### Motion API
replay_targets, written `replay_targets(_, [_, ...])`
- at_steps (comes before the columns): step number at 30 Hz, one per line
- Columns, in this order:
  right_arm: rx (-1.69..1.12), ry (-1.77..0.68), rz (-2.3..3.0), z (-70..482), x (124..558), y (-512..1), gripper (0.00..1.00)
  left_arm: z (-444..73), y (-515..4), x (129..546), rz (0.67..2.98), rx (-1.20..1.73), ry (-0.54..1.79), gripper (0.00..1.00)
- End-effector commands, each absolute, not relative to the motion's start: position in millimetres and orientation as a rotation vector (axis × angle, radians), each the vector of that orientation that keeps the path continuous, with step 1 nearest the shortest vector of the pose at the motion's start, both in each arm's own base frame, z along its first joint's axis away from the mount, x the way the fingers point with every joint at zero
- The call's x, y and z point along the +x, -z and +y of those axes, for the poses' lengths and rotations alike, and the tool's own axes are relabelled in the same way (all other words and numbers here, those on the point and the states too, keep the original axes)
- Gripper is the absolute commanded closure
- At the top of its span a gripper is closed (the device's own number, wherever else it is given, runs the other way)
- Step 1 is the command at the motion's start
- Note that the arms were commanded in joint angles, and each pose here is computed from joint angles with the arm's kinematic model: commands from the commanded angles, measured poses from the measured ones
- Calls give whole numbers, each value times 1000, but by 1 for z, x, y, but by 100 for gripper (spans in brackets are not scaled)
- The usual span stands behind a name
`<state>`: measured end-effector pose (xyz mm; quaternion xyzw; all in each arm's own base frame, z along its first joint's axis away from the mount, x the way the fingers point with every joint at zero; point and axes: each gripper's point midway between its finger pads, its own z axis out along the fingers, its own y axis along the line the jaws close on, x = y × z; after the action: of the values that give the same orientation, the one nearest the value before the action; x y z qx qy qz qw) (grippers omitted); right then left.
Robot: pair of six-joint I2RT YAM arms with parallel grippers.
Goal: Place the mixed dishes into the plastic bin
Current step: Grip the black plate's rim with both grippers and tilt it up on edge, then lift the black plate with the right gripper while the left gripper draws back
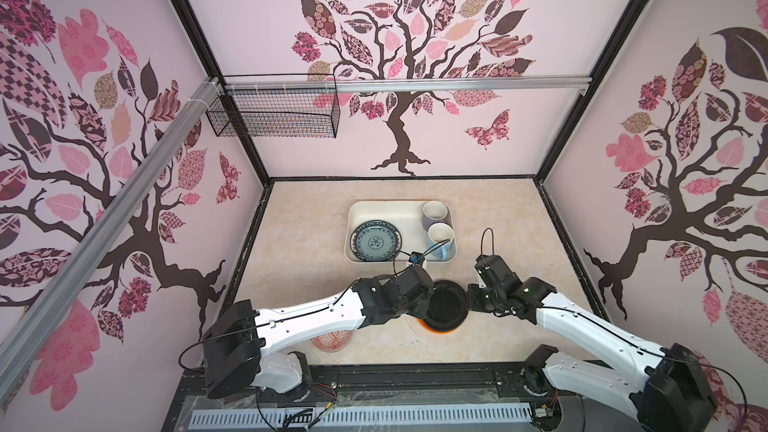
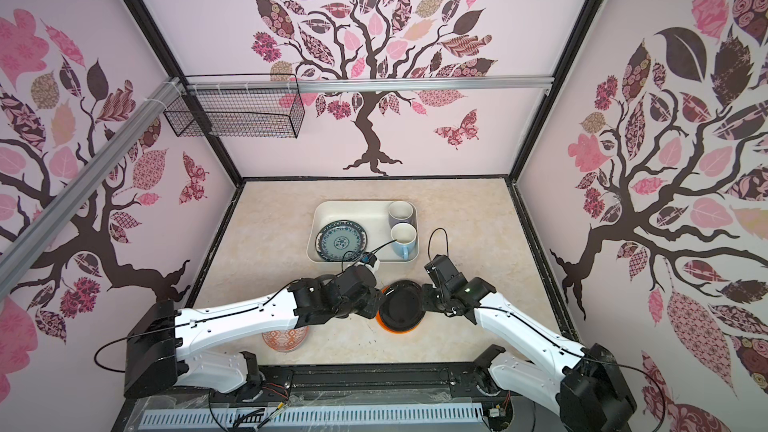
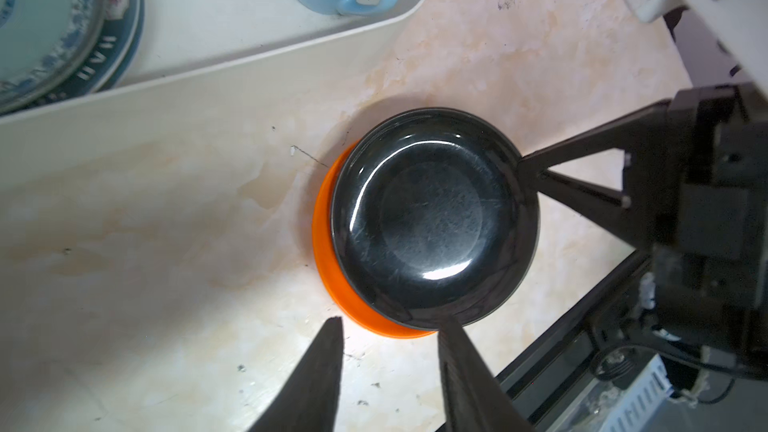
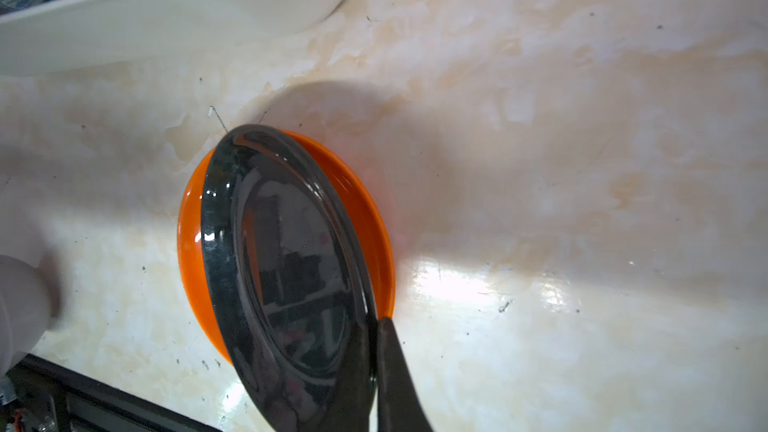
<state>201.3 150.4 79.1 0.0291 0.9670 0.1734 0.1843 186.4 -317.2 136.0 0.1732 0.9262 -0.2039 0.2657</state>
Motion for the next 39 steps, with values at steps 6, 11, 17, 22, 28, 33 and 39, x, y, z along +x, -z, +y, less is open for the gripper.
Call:
replay_targets(6, [40, -610, 2656, 165, 206, -109, 100, -269, -128, 186, 2524, 378, 463, 38])
replay_targets(11, [33, -649, 2655, 170, 205, -110, 100, -264, -109, 180, 2573, 360, 444, 41])
replay_targets(17, [17, -671, 2634, 174, 208, -122, 100, -263, -107, 179, 2576, 338, 478, 40])
replay_targets(22, [4, -710, 2611, 180, 212, -136, 100, -247, -131, 185, 2541, 321, 444, 38])
replay_targets(28, [-19, -751, 2588, 192, 222, -153, 100, -206, -172, 195, 2465, 214, 458, 14])
replay_targets(33, [-36, -789, 2568, 204, 234, -167, 100, -170, -195, 199, 2424, 129, 429, 2])
replay_targets(39, [-64, -806, 2546, 223, 257, -185, 100, -154, -202, 199, 2416, 81, 442, 2])
